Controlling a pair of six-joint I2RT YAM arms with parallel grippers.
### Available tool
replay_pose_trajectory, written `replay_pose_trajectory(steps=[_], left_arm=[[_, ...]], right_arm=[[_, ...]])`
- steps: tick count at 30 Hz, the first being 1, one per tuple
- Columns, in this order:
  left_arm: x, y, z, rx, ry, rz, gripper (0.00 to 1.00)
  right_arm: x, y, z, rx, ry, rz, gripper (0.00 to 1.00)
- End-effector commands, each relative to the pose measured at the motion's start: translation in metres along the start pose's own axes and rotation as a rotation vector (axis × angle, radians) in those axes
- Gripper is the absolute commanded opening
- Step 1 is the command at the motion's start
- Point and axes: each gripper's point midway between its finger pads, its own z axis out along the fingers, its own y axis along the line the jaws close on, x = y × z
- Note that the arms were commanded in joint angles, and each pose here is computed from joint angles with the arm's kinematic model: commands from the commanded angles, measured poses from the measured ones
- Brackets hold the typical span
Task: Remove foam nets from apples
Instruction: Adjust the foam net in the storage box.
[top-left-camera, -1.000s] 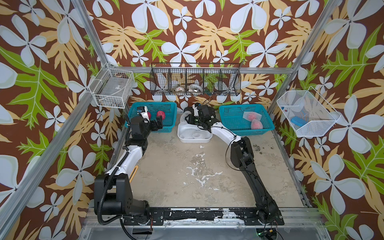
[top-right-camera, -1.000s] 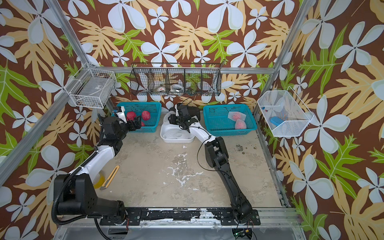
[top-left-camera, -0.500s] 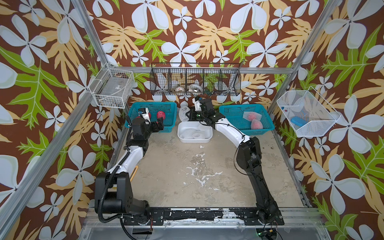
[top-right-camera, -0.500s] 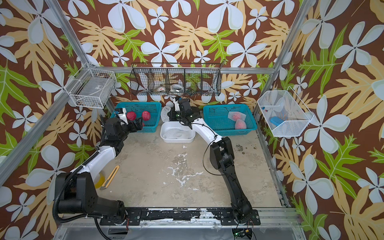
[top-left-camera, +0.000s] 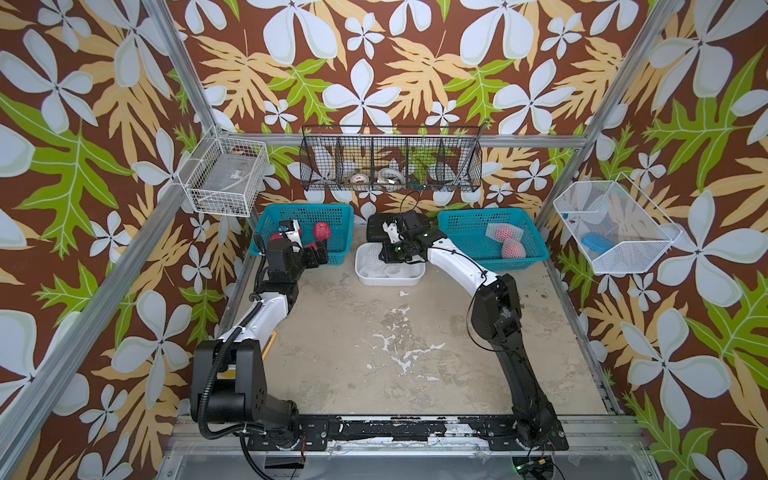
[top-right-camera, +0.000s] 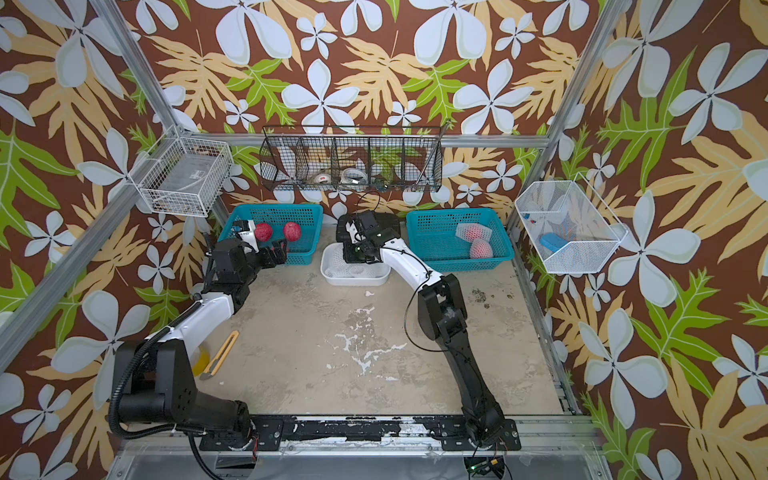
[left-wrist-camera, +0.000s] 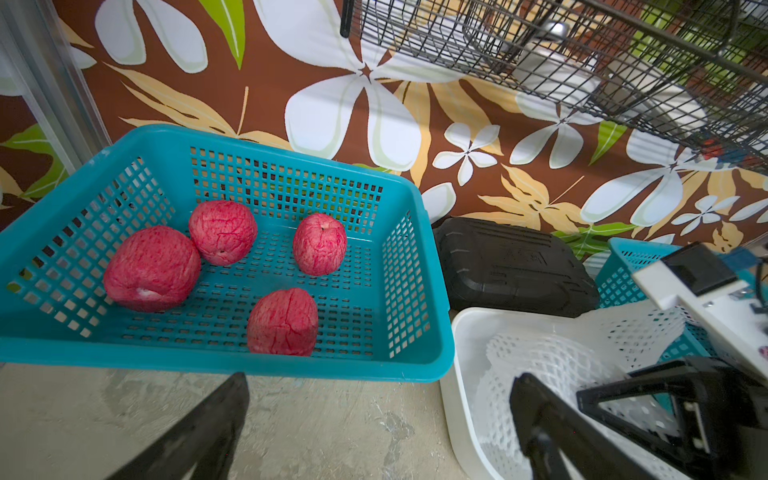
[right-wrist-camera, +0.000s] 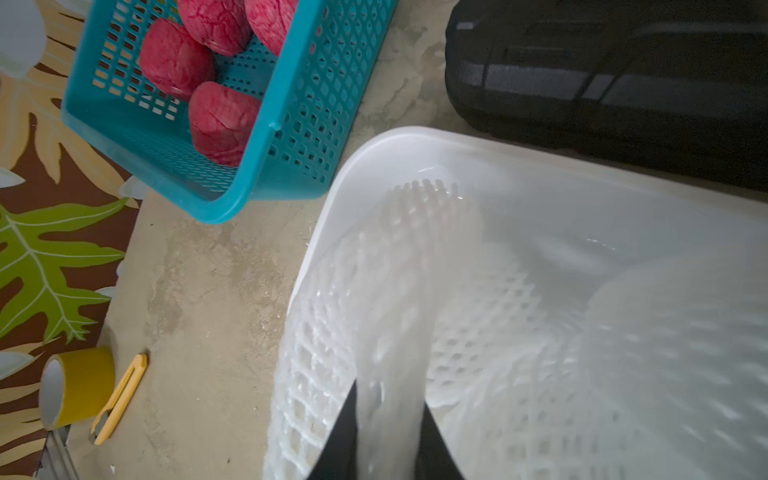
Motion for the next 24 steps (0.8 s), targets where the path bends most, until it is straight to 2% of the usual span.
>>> replay_pose_trajectory(steps=[1, 8, 13, 19, 24], left_arm=[[-0.008, 0.000, -0.002, -0.007, -0.033, 0.008, 0.99], [0.001, 0.003, 0.000, -0.012, -0.017, 0.006, 0.99], [0.005, 0.004, 0.002, -0.015, -0.006, 0.008, 0.99], [0.005, 0.005, 0.004, -0.020, -0.007, 0.005, 0.99], [0.004, 0.006, 0.004, -0.026, -0.006, 0.006, 0.99]], right_arm=[[0.011, -0.008, 0.012, 0.050, 0.037, -0.001, 0.19], [0.030, -0.026, 0.043, 0.115, 0.076, 0.001, 0.20], [0.031, -0.031, 0.049, 0.134, 0.069, -0.003, 0.27], [0.006, -0.012, 0.025, 0.108, 0.000, -0.028, 0.34], [-0.014, 0.000, -0.010, 0.144, -0.065, -0.074, 0.44]])
